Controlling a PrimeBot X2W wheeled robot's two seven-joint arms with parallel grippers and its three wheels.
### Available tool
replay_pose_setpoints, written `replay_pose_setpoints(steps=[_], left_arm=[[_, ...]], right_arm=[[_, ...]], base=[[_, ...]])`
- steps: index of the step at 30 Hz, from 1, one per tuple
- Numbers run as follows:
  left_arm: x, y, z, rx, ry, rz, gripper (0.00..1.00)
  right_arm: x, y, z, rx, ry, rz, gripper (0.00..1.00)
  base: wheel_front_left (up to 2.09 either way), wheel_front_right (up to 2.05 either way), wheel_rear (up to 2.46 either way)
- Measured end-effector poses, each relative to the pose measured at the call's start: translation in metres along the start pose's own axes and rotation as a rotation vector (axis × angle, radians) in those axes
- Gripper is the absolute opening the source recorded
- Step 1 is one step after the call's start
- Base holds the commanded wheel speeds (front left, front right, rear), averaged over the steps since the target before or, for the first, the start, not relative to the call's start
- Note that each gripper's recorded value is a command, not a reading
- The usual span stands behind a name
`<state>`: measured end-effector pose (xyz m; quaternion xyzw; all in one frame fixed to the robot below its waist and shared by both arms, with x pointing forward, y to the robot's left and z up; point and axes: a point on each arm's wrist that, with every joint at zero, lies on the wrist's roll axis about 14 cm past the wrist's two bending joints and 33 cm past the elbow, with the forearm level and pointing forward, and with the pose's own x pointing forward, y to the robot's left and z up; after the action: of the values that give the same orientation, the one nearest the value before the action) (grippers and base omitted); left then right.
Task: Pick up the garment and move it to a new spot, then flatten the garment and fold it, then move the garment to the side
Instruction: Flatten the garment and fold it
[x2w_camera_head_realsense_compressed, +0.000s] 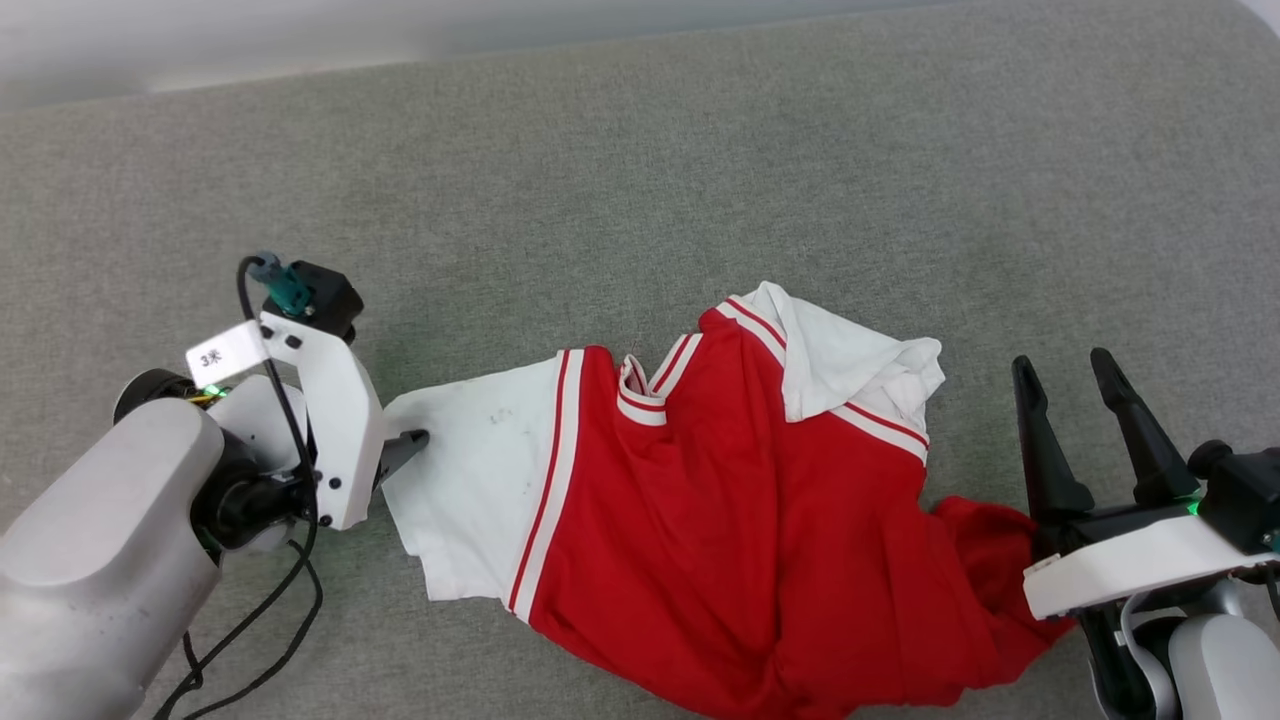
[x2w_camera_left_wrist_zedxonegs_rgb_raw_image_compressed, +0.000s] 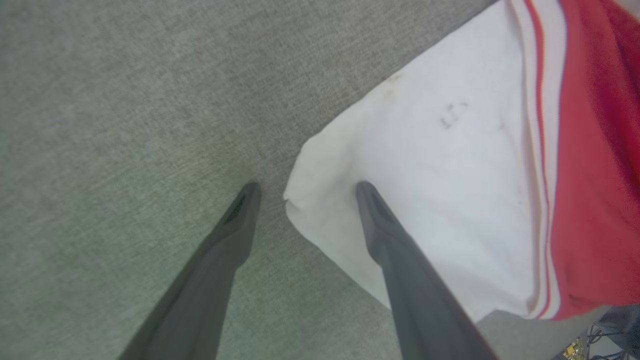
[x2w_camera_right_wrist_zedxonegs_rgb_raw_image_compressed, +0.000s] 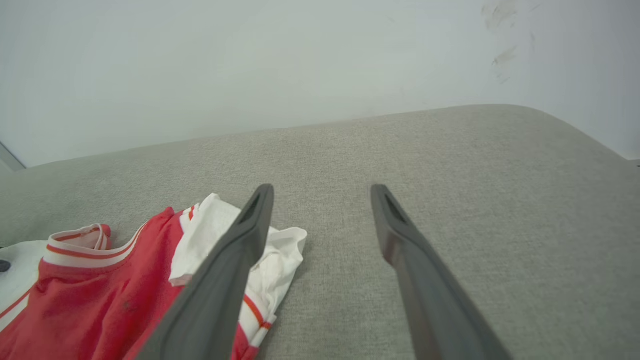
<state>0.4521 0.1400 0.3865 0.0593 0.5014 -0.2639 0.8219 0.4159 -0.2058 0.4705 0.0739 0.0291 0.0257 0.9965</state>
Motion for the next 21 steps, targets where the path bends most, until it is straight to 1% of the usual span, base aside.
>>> replay_pose_setpoints(steps=[2, 3, 4, 5, 10, 15, 18, 21], left_arm=[[0.005, 0.0, -0.006, 0.019, 0.031, -0.001, 1.0], [0.007, 0.0, -0.007, 0.03, 0.041, 0.003, 0.74], [0.008, 0.001, -0.008, 0.041, 0.046, 0.007, 0.35], [0.009, 0.002, -0.008, 0.049, 0.043, 0.012, 0.0], [0.009, 0.005, -0.007, 0.036, 0.007, 0.021, 0.0], [-0.005, 0.012, 0.005, 0.052, -0.113, 0.064, 0.0], [-0.024, 0.021, 0.019, 0.056, -0.224, 0.108, 0.0], [-0.043, 0.021, 0.028, 0.056, -0.329, 0.133, 0.0]], right_arm=[[0.001, -0.002, -0.002, -0.001, 0.004, -0.004, 1.0], [0.002, -0.002, -0.002, -0.001, 0.004, -0.005, 1.0], [0.003, -0.003, -0.002, -0.002, 0.004, -0.006, 1.0], [0.003, -0.003, -0.003, -0.002, 0.007, -0.007, 1.0], [0.004, -0.002, -0.003, -0.005, 0.009, -0.001, 1.0], [0.005, 0.002, 0.001, -0.039, 0.034, 0.035, 1.0], [0.007, 0.011, 0.001, -0.072, 0.092, 0.088, 1.0], [0.012, 0.022, 0.0, -0.127, 0.181, 0.16, 1.0]], base=[[0.0, 0.0, 0.0], [0.0, 0.0, 0.0], [0.0, 0.0, 0.0], [0.0, 0.0, 0.0], [0.0, 0.0, 0.0], [0.0, 0.0, 0.0], [0.0, 0.0, 0.0], [0.0, 0.0, 0.0]])
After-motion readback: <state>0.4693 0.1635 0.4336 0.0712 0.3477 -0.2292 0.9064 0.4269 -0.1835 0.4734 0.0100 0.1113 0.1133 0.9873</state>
